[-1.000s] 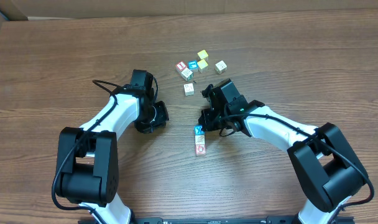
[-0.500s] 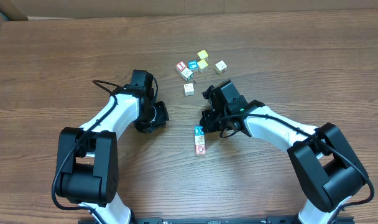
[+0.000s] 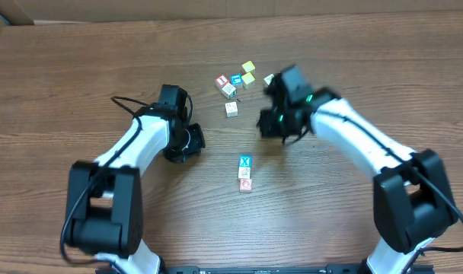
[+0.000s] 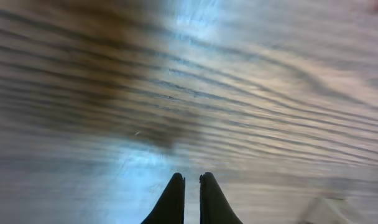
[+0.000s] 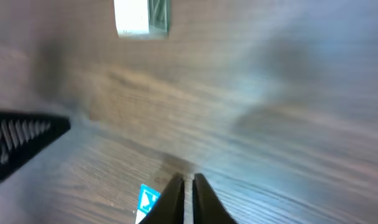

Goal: Flip 3 blocks

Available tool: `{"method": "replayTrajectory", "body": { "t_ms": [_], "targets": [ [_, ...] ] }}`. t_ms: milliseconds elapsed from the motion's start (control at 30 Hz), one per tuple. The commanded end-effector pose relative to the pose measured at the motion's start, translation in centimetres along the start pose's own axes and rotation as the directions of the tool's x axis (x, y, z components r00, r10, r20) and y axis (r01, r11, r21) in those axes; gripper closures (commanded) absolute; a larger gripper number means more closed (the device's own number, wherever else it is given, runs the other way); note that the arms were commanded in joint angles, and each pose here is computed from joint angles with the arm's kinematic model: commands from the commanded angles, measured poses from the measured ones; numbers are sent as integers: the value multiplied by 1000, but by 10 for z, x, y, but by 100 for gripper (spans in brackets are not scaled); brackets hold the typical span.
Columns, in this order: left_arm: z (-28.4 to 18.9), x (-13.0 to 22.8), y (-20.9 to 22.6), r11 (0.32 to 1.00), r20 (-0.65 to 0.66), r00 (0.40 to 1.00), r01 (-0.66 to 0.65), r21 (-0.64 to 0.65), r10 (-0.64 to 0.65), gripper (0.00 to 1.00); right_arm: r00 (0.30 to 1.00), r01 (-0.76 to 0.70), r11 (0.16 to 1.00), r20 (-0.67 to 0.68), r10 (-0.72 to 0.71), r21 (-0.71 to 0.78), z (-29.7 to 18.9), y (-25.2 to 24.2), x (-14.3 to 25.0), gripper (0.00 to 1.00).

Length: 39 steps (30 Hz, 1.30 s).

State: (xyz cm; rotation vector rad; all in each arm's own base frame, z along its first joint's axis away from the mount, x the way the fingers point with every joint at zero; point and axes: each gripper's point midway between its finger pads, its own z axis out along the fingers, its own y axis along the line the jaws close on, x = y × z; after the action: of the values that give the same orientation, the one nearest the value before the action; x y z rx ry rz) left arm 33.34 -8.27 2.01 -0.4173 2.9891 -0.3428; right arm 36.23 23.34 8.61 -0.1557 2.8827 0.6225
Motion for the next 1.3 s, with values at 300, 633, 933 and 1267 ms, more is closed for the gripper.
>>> {"method": "replayTrajectory", "body": {
  "t_ms": [300,633,933,1267],
  "targets": [
    [-175,-38,15,999,545,838,41,-5,-31,89,995,-84,958,67,69,275,-60,-60,-27,48],
    [-149,-21,30,995,424,905,72,-67,-36,96,914,-218,973,-332,233,81,-12,-8,88,96],
    [-85,-9,38,991,204,979,53,-124,-27,96,885,-286,934,-315,343,213,50,-2,155,96],
    [-45,2,25,999,47,999,-26,-47,28,96,929,-262,926,-190,319,273,62,2,150,96]
  ]
}}
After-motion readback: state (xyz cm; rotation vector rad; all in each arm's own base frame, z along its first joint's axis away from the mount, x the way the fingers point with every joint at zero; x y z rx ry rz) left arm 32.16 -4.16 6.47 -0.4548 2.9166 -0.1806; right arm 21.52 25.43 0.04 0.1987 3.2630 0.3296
